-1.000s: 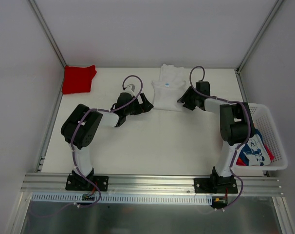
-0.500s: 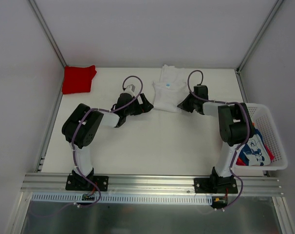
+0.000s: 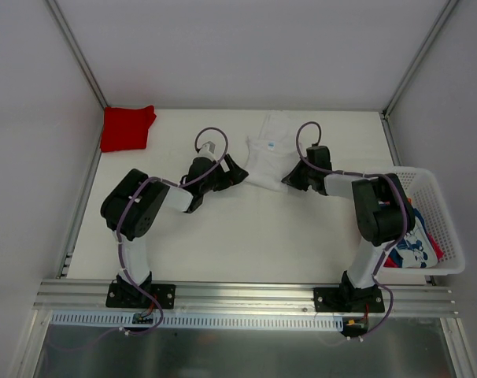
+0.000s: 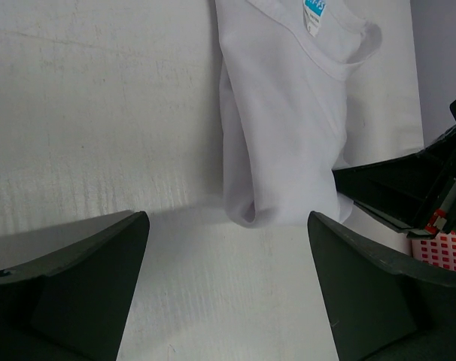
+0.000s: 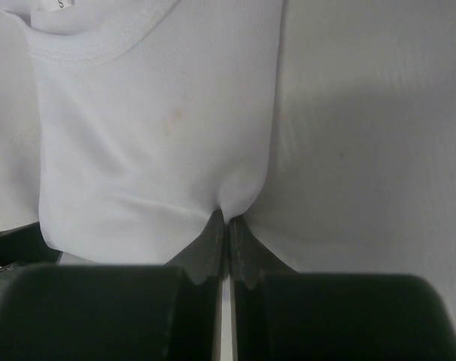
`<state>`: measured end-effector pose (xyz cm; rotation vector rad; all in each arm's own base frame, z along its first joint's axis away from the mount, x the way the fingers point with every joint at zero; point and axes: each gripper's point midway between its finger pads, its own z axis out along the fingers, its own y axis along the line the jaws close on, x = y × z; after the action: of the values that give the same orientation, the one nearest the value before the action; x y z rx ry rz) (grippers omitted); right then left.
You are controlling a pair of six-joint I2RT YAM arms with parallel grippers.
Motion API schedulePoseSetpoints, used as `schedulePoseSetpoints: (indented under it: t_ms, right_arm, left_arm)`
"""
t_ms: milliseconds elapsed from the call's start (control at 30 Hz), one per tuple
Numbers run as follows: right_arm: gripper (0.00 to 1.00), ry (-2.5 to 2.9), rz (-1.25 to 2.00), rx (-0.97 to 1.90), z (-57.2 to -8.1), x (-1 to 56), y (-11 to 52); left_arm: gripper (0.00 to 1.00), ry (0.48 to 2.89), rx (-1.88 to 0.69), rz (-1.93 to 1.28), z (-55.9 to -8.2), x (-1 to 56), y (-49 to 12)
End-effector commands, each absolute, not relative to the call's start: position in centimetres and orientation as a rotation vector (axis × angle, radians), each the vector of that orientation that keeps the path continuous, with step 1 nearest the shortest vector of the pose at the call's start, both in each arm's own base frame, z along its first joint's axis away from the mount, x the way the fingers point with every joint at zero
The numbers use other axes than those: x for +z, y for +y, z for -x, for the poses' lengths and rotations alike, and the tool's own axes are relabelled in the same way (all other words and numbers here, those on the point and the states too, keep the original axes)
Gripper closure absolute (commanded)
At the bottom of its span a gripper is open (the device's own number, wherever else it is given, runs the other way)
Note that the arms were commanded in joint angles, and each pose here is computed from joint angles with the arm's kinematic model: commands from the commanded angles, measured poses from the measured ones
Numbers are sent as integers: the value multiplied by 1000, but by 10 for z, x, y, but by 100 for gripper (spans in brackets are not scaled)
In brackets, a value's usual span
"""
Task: Fold and stack the t-shirts
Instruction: Fold the tshirt
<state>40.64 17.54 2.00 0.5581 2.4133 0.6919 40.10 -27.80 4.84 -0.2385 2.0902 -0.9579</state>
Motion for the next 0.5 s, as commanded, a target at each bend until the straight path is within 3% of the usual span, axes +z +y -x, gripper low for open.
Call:
schedulePoseSetpoints:
  t_ms: [0, 300, 433, 467]
  right_arm:
    - [99, 2498, -569, 610, -377, 5, 171]
    - [99, 2502, -562, 567, -371, 7, 166]
    - [100, 2505, -558, 561, -371, 7, 165]
    - [99, 2504, -553, 562, -371, 7, 165]
  left_arm:
    - [13, 2094, -968, 265, -397, 47, -288]
    - [21, 2060, -1138, 305, -411, 48, -320]
    - [36, 2061, -1137, 315, -412, 46, -320]
    - [46, 2061, -1133, 314, -412, 46, -320]
